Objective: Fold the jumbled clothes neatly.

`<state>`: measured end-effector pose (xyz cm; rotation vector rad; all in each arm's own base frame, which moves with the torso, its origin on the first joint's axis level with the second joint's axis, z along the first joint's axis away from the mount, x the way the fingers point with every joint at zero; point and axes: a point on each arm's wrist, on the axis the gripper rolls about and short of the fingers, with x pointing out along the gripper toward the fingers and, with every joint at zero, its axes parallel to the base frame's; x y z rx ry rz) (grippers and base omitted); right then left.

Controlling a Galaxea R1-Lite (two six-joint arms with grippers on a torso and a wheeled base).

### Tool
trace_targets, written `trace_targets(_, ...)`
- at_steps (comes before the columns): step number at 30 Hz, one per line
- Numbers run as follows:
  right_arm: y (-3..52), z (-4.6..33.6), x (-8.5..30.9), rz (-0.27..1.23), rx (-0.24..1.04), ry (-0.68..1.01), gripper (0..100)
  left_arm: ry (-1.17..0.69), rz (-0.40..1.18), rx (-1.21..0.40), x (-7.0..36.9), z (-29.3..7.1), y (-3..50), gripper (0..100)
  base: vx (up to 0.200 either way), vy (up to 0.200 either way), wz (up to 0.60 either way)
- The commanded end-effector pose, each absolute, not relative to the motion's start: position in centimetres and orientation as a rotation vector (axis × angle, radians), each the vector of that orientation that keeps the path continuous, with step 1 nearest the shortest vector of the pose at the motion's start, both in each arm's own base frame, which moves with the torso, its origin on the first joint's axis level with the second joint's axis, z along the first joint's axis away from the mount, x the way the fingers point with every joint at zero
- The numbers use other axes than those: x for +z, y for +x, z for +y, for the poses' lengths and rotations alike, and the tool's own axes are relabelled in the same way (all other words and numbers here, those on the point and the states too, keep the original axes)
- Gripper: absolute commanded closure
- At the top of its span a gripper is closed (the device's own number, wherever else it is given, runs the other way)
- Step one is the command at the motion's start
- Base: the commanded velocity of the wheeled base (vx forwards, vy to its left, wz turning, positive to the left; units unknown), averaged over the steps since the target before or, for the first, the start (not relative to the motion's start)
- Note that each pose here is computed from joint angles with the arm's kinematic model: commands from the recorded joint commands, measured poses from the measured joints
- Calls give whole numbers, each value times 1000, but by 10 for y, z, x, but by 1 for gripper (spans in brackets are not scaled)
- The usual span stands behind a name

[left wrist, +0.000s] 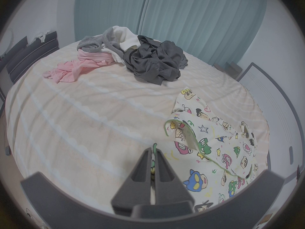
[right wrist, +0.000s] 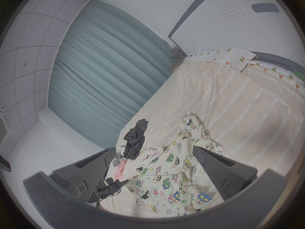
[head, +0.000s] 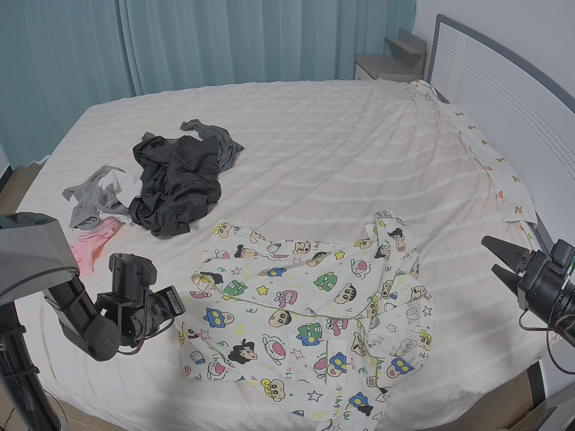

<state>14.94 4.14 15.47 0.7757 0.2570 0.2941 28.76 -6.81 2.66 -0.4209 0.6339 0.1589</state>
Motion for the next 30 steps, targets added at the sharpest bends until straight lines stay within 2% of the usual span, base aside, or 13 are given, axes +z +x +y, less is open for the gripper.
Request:
trace_targets(1, 153, 40, 151, 274, 270, 776, 0, -419, 659, 171, 18, -67, 289, 0, 0, 0, 0)
trace_targets(8, 175, 29, 112, 487, 137, 680, 0, -476, 652, 217, 19, -59, 285, 0, 0, 0, 0)
trace_targets(12, 186, 24, 96, 579, 166, 645, 0, -556, 648, 233, 28, -47, 274, 0, 0, 0, 0)
trace_targets(17, 212, 18, 59, 751, 186, 585, 0, -786, 707, 96, 49, -40, 234, 0, 0, 0, 0)
trace_targets(19, 226, 14, 33, 833, 185, 504, 0, -875, 758, 3, 56, -34, 214, 0, 0, 0, 0)
trace_targets(26, 247, 13, 0, 928, 248, 506, 0, -1026, 919, -158, 47, -16, 190, 0, 0, 0, 0)
trace_targets(30, 262, 12, -15, 949, 240, 517, 0, -1054, 950, -200, 45, -14, 188, 0, 0, 0, 0)
